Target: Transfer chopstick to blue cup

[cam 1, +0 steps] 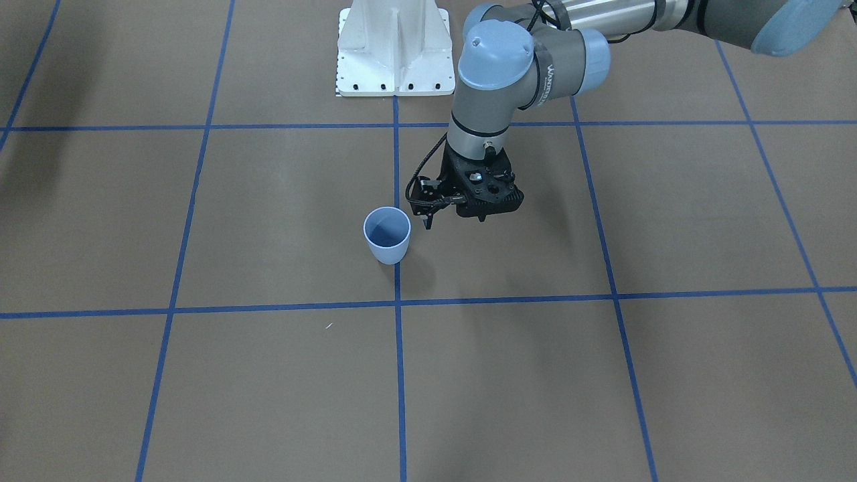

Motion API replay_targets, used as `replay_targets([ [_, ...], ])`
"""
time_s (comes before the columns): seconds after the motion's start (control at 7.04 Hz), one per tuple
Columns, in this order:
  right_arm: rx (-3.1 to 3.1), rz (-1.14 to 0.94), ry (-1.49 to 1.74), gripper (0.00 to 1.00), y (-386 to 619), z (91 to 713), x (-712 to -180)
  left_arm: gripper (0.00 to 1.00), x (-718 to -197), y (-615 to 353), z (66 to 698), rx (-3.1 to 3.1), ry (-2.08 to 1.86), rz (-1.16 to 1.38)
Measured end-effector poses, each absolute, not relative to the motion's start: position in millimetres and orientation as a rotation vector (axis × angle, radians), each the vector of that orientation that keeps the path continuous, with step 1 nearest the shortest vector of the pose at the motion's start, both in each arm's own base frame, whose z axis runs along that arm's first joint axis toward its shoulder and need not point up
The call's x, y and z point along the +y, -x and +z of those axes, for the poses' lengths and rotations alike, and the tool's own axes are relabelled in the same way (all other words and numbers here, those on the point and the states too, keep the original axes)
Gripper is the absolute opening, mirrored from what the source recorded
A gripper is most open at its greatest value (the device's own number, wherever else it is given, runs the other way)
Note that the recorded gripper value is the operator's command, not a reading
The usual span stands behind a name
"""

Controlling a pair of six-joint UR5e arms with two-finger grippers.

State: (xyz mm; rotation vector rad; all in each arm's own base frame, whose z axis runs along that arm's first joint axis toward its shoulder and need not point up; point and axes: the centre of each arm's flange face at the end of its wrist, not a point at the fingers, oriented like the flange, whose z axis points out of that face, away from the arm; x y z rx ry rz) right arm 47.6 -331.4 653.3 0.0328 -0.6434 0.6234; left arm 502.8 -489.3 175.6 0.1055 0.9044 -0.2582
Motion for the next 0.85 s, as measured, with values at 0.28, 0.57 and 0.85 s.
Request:
replay_targets([
  [0.28, -0.621, 0.622, -0.034, 0.37, -47.7, 657.6, -329.9, 0.98, -489.2, -502.8, 175.5, 0.905, -0.105, -0.259],
  [0.57, -0.614, 0.622, -0.036, 0.07, -48.1, 658.6, -329.8, 0.98, -489.2, -502.7, 175.5, 0.905, -0.105, -0.259],
  [0.85, -0.614, 0.622, -0.038, 0.00, -48.1, 658.0, -330.8, 0.98, -489.2, -502.8, 175.6, 0.905, -0.105, -0.259],
])
